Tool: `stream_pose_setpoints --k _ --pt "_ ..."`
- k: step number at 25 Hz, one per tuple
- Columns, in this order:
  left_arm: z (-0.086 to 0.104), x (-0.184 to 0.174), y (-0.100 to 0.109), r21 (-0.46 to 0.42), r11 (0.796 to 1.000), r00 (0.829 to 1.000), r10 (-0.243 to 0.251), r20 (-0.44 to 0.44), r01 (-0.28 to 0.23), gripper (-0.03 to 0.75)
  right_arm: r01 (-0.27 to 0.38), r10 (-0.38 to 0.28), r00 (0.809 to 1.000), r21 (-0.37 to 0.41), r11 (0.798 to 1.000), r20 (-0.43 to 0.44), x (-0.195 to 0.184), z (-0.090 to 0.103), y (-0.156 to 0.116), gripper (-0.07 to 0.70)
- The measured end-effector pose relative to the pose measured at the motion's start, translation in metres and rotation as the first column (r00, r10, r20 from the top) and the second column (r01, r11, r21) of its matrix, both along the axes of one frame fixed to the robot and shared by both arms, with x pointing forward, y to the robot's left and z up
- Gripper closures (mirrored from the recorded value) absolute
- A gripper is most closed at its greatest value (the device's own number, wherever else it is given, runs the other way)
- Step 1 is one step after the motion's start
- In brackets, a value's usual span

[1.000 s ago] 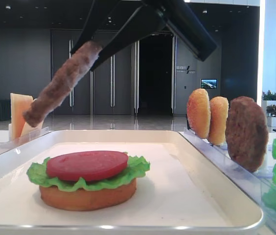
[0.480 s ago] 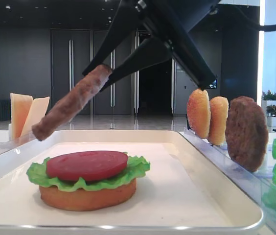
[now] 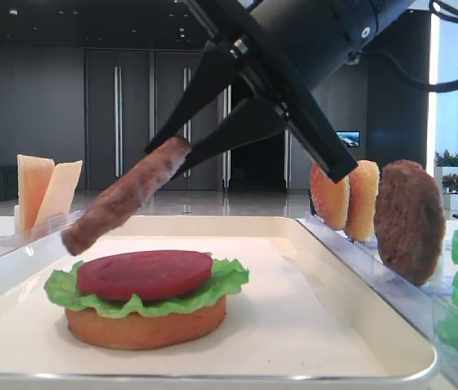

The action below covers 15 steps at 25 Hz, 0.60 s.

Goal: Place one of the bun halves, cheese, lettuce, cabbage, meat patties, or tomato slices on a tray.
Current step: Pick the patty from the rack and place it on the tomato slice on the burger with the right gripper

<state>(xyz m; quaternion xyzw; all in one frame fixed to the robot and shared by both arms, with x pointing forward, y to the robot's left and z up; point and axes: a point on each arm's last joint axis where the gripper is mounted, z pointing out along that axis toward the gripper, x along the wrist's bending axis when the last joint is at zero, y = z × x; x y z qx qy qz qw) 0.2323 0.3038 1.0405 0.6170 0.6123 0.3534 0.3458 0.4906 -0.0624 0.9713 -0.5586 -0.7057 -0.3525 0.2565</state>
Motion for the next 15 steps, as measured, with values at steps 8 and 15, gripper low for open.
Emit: stream_pose_setpoints --k 8,15 --pt "0.000 0.000 0.000 0.000 1.000 1.000 0.000 0.000 0.000 0.024 0.021 -0.021 1.000 0.008 1.000 0.003 0.007 0.000 -0.007 0.497" --pt "0.000 0.000 0.000 0.000 1.000 1.000 0.000 0.000 0.000 0.024 0.004 -0.004 0.999 -0.004 1.000 -0.037 0.008 -0.015 -0.005 0.497"
